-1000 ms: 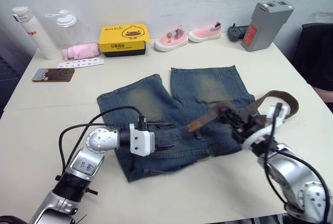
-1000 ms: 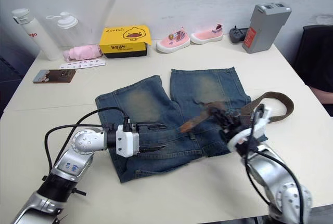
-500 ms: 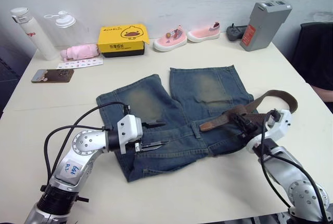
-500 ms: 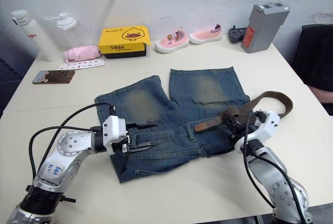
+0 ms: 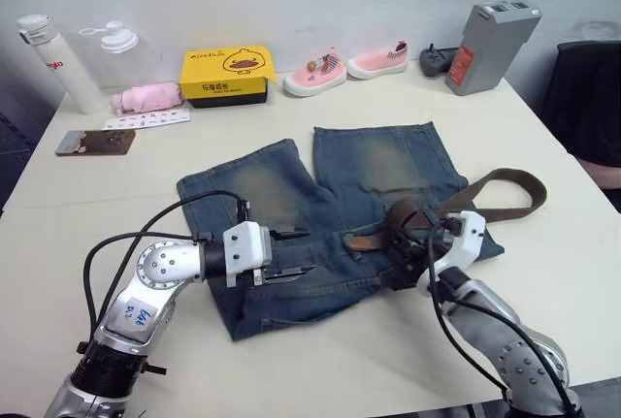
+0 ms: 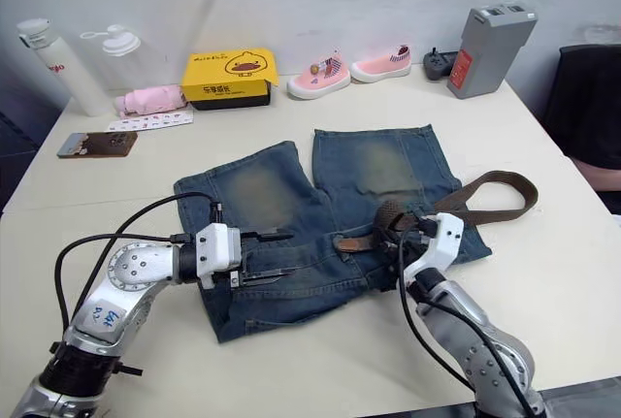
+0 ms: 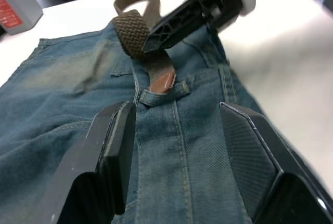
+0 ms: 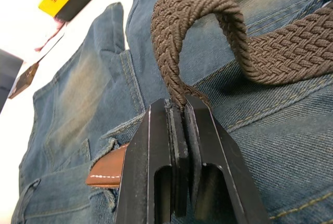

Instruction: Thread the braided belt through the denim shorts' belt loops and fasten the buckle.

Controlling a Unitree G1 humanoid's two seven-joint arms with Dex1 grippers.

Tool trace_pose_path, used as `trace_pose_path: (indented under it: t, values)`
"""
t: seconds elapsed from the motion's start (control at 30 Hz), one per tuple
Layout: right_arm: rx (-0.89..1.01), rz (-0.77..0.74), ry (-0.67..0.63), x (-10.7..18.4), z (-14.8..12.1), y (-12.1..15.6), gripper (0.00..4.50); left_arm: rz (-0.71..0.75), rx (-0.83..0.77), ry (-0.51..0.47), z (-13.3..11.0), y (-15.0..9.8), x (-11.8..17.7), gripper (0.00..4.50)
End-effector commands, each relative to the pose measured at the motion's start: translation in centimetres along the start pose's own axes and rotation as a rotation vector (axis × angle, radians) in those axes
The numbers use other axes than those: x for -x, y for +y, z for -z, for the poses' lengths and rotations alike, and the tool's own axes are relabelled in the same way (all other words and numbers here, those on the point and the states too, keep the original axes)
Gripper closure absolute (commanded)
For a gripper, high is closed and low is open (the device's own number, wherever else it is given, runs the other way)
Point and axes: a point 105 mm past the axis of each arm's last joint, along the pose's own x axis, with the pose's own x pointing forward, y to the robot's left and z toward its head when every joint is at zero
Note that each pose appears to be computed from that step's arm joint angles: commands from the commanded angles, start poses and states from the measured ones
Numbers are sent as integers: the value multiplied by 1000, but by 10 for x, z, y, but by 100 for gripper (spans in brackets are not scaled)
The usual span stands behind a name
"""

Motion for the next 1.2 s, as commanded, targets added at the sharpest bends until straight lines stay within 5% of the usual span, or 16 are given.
trace_pose_path:
  t: [0.03,0.3,0.77,0.93,1.07,1.2]
  values:
    - [75,-4,-154,6,-35,1,450,11,-43,-5,0,3,2,163]
    - [229,-80,-273,24,-59,14,450,0,-28,-27,-1,5,1,163]
    - [323,-131,-151,9,3,27,450,-17,-21,-32,-3,12,1,163]
    - [237,6,-87,8,11,-6,450,-22,-25,-30,-3,13,2,163]
    - [66,142,-172,10,-11,-39,450,-17,-27,-30,-3,12,1,163]
    - [-35,131,-198,10,-22,-42,450,-14,-25,-33,-4,11,0,163]
